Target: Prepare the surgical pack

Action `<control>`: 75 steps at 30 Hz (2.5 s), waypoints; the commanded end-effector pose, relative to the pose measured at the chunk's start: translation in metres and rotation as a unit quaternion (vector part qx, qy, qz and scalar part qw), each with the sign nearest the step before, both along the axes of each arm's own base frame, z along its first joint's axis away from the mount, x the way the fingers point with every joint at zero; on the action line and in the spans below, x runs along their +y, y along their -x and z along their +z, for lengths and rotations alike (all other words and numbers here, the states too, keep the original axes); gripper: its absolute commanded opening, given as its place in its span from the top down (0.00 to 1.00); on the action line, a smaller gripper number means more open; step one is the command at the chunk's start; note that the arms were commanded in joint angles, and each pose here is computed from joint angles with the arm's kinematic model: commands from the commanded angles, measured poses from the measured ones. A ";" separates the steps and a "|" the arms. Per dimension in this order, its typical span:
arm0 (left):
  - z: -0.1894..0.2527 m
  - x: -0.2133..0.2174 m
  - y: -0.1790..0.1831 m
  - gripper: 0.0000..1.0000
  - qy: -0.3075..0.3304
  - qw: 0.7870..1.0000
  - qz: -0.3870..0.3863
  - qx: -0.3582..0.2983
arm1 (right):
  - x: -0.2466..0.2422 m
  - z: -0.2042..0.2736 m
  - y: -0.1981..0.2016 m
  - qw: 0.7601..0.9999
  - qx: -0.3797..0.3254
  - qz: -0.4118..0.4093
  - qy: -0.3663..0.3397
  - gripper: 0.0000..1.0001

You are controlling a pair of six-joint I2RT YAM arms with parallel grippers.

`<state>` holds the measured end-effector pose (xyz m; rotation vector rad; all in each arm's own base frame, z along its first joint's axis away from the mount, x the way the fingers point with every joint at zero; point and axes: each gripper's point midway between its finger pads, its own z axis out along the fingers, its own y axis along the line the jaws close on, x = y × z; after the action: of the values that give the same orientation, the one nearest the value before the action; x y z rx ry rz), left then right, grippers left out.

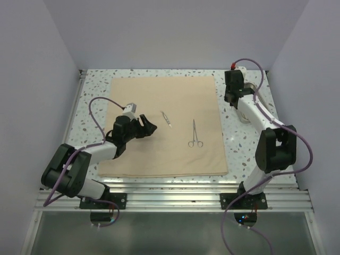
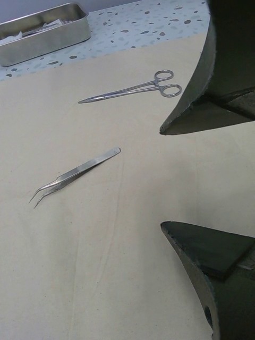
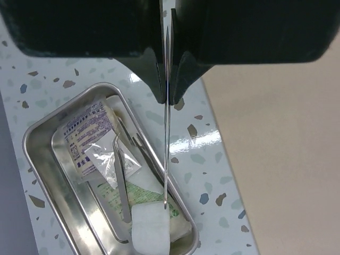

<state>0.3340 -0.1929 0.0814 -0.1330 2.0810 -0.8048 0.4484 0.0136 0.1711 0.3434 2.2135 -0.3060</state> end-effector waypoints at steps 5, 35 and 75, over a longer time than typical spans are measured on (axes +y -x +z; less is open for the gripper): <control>0.016 -0.012 -0.009 0.30 0.006 0.999 -0.026 -0.032 | -0.024 -0.010 -0.034 0.970 0.074 0.091 0.211 0.98; -0.009 -0.029 -0.011 0.29 0.007 0.998 -0.069 -0.012 | -0.091 -0.074 -0.098 0.921 0.180 0.132 0.321 1.00; 0.001 -0.025 -0.011 0.29 0.000 0.998 -0.063 -0.025 | -0.038 -0.092 -0.066 0.939 0.172 0.206 0.216 0.77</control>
<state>0.3339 -0.2127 0.0573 -0.0327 2.1495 -0.8734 0.5159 -0.0428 0.0506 -0.4656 2.4433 -0.7687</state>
